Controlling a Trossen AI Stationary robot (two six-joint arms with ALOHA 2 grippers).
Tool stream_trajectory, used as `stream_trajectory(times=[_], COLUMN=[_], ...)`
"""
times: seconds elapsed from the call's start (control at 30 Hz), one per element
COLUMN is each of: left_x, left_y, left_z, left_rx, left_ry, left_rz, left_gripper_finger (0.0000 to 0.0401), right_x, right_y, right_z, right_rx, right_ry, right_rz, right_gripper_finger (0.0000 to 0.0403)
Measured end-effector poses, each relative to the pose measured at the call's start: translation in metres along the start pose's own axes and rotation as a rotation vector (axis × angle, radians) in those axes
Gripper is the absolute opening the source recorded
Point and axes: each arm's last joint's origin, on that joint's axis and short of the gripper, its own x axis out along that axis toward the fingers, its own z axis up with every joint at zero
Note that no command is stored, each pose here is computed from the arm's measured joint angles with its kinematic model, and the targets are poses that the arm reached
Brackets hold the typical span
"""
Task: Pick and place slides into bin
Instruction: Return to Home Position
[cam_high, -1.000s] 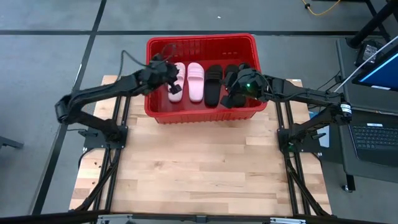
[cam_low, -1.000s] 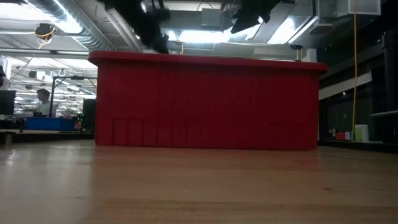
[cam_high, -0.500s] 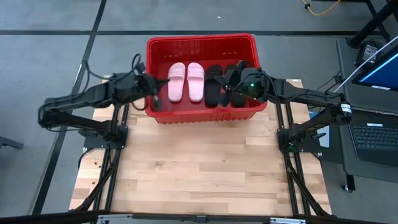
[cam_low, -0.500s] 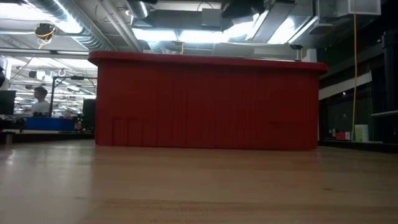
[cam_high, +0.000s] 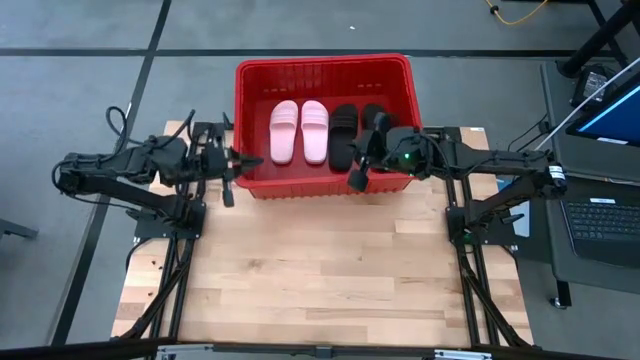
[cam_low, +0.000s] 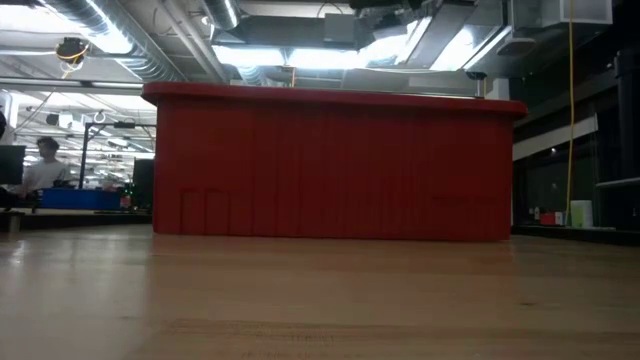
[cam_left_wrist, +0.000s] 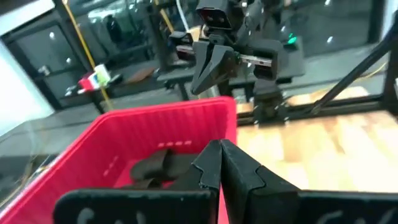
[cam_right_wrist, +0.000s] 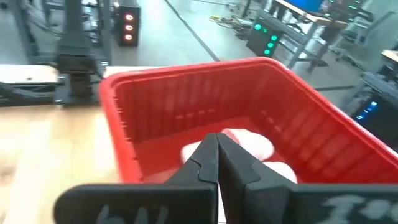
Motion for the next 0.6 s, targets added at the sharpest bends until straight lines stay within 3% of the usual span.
stream_trajectory(times=[0.3,0.6], left_x=[-0.019,-0.063], left_y=[-0.014,-0.001], left_z=[-0.062,-0.090], left_rx=[-0.098,-0.124], left_ry=[-0.159,-0.320], left_rz=[0.005,0.030], left_gripper_finger=[0.0001,0.0002], right_x=[-0.013,-0.018], right_y=[0.029,0.040], right_z=[0.003,0.004], right_rx=[0.015,0.010], right_ry=[-0.020,-0.031], right_rz=[0.099,0.133], right_gripper_finger=[0.0003,0.0003])
